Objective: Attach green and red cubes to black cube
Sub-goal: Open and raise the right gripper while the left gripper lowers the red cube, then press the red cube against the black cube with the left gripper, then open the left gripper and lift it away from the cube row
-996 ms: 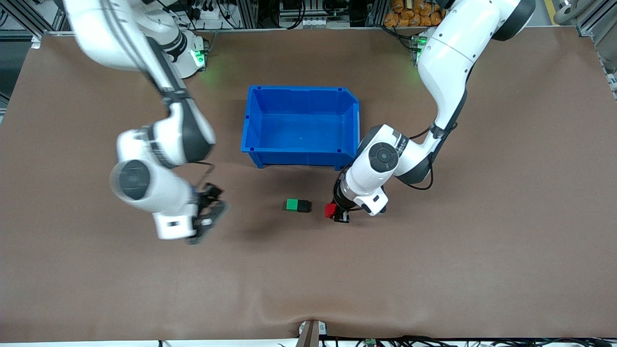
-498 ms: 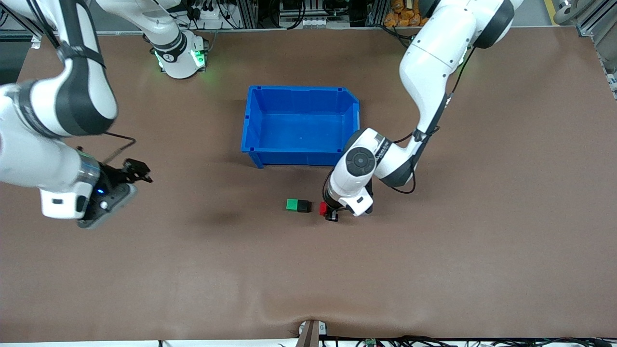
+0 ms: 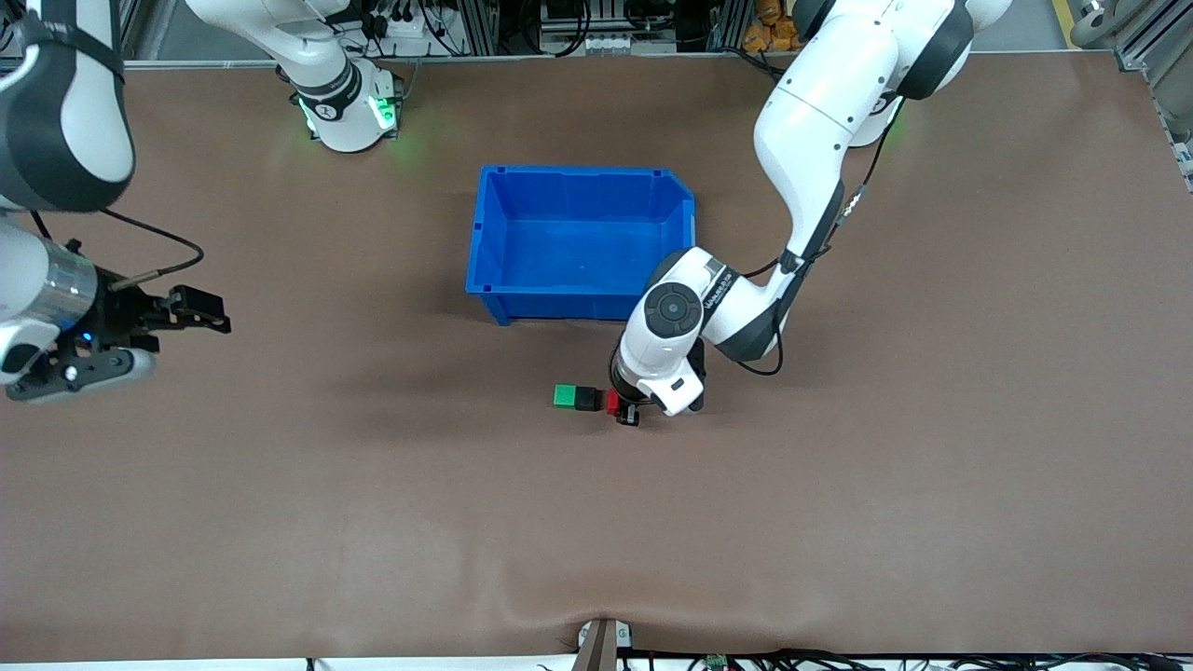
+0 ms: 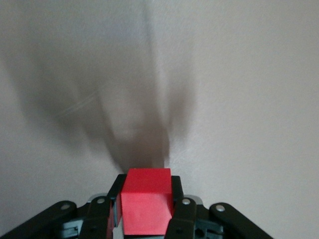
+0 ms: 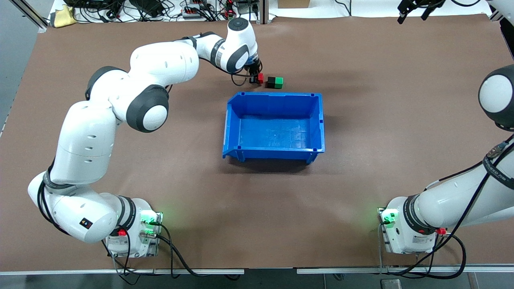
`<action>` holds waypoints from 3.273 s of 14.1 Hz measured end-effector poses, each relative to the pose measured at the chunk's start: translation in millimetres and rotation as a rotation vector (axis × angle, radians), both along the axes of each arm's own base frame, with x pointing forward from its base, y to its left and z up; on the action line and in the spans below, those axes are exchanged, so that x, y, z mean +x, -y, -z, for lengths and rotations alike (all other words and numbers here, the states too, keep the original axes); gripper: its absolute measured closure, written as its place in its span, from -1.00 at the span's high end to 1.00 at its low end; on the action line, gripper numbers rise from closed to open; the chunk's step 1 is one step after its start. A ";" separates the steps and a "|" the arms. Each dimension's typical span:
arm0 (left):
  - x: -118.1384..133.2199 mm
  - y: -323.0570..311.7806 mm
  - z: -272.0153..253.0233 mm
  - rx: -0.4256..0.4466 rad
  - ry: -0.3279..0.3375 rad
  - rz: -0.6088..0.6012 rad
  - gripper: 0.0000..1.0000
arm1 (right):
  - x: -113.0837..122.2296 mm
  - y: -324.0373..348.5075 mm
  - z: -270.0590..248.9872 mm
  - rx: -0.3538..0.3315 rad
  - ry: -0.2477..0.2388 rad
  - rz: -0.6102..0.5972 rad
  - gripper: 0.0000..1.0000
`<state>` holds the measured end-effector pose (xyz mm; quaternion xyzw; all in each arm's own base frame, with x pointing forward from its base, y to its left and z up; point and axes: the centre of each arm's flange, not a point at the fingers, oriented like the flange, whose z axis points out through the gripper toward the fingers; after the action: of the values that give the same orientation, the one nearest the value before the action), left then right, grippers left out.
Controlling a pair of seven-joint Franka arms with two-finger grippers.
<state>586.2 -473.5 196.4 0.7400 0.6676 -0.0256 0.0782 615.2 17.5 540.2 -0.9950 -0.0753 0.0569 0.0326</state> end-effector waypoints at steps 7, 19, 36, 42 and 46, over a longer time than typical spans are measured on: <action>-1.5 10.5 11.4 0.010 0.002 -0.025 -0.20 | -65.8 55.8 -41.2 -0.047 -0.025 0.139 1.00; -12.9 21.4 11.0 0.036 -0.045 -0.088 -0.20 | -82.6 57.8 -82.6 -0.047 -0.042 0.148 1.00; 40.5 -39.0 -123.9 0.053 0.026 0.039 1.00 | -84.4 55.9 -111.7 -0.022 -0.001 0.237 1.00; 50.5 -136.4 -255.4 0.127 -0.006 0.387 1.00 | -84.7 53.0 -109.8 -0.019 -0.014 0.232 1.00; 40.0 -210.9 -331.7 0.147 -0.049 0.485 1.00 | -84.1 51.4 -107.9 -0.018 -0.020 0.228 1.00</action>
<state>626.2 -262.6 528.1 0.8814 0.4722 -0.0131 -0.0004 531.1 -33.9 648.1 -0.9967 0.0395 0.0634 0.0305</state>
